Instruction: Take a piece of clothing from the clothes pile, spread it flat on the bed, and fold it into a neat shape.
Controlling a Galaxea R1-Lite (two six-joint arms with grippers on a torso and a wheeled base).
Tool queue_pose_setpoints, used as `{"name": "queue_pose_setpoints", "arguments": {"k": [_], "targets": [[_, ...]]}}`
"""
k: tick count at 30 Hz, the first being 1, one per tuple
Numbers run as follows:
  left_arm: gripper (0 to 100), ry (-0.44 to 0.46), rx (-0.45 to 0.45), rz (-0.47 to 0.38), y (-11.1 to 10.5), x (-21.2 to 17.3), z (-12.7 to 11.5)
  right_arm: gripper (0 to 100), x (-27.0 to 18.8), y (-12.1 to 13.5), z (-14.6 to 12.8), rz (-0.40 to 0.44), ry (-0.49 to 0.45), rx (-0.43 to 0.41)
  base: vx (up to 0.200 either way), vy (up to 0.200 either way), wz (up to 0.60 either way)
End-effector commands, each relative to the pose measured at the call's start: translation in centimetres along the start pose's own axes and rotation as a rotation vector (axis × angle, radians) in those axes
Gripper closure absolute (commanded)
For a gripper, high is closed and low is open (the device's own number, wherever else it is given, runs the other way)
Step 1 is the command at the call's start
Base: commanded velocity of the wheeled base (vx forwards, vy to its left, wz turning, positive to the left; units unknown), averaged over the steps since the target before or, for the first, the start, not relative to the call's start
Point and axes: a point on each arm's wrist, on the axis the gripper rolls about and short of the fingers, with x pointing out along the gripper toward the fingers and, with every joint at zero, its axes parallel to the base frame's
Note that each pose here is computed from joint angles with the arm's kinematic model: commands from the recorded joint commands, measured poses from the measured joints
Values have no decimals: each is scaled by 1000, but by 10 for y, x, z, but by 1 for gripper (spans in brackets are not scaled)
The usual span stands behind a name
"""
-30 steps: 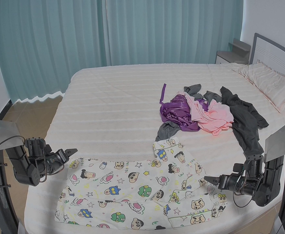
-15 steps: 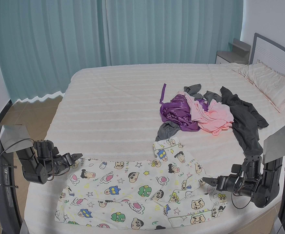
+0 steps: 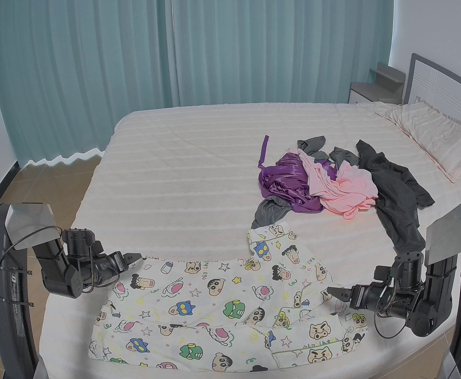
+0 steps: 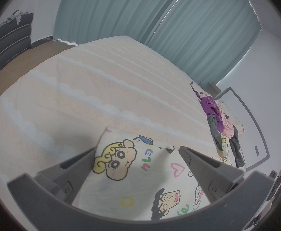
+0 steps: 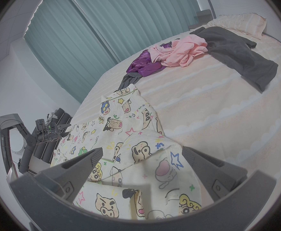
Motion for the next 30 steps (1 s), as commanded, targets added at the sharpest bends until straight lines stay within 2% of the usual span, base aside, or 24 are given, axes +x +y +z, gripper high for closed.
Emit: {"name": "queue_pose_setpoints", "arguments": {"k": [1,8,12,15,19,25,30], "targets": [[100,-2,2,-2,-1,1,1,0,0,1,2,6,-16,-4,0,0,0],[100,-9,-1,1,0,0,2,0,-1,4,9,22,-50,26,0,0,0],[100,-26,-2,2,0,2,4,0,1,9,26,54,-127,64,0,0,0],[100,-39,-5,-1,0,3,6,0,7,11,30,66,-147,58,0,0,0],[100,-70,-17,-11,0,4,10,0,28,17,50,100,-204,35,0,0,0],[100,-141,-11,23,1,8,13,0,55,21,74,91,-183,44,0,0,0],[100,-176,-58,39,2,9,19,0,80,24,78,85,-137,47,0,0,0]]}}
